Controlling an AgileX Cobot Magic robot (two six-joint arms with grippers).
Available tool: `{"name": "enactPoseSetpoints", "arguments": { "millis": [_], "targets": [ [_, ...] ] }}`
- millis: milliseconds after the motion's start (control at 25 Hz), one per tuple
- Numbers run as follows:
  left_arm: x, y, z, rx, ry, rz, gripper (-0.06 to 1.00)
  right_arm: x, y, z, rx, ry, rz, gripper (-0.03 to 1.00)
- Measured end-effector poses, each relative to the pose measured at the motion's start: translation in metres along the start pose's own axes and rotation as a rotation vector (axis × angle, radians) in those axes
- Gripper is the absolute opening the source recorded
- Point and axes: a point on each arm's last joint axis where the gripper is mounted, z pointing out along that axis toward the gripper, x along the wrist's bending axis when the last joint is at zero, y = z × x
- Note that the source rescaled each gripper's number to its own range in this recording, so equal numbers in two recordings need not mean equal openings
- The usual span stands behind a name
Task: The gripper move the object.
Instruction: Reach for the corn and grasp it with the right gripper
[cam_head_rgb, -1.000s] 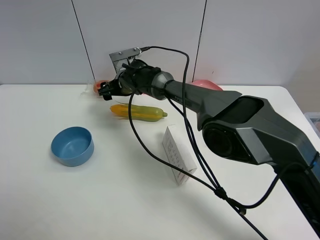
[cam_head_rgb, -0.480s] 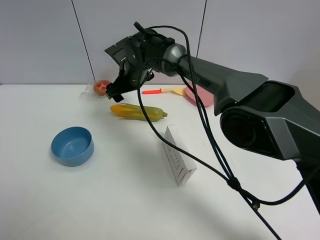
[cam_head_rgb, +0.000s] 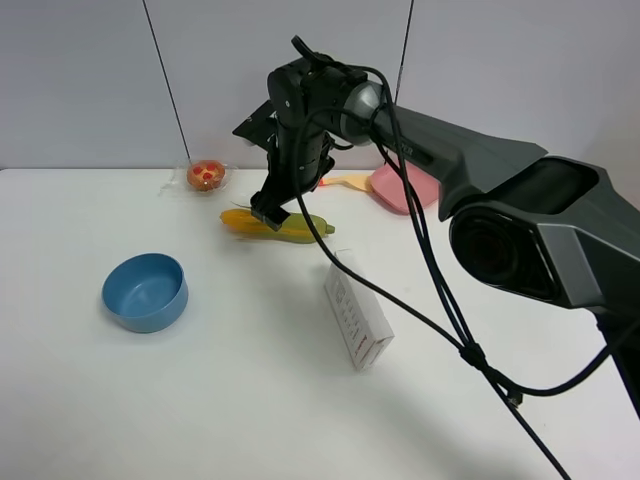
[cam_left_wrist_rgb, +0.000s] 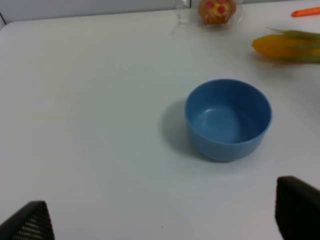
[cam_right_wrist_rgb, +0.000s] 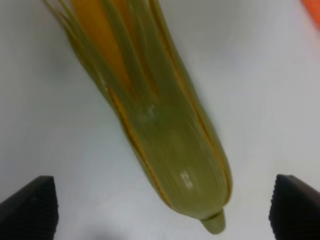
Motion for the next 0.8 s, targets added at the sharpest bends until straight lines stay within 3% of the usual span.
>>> {"name": "enactPoseSetpoints", "arguments": {
  "millis": [200,480,800],
  "targets": [
    [0.000,0.000,0.000,0.000,0.000,0.000,1.00,-0.013,-0.005,0.011,-0.005,0.010,0.015,0.67],
    [0.000,0.000,0.000,0.000,0.000,0.000,1.00,-0.004,-0.001,0.036,-0.080,0.087,-0.122,0.66],
    [0.000,0.000,0.000,0.000,0.000,0.000,1.00,-0.007,-0.002,0.043,-0.103,0.090,-0.156,0.64]
  ]
}}
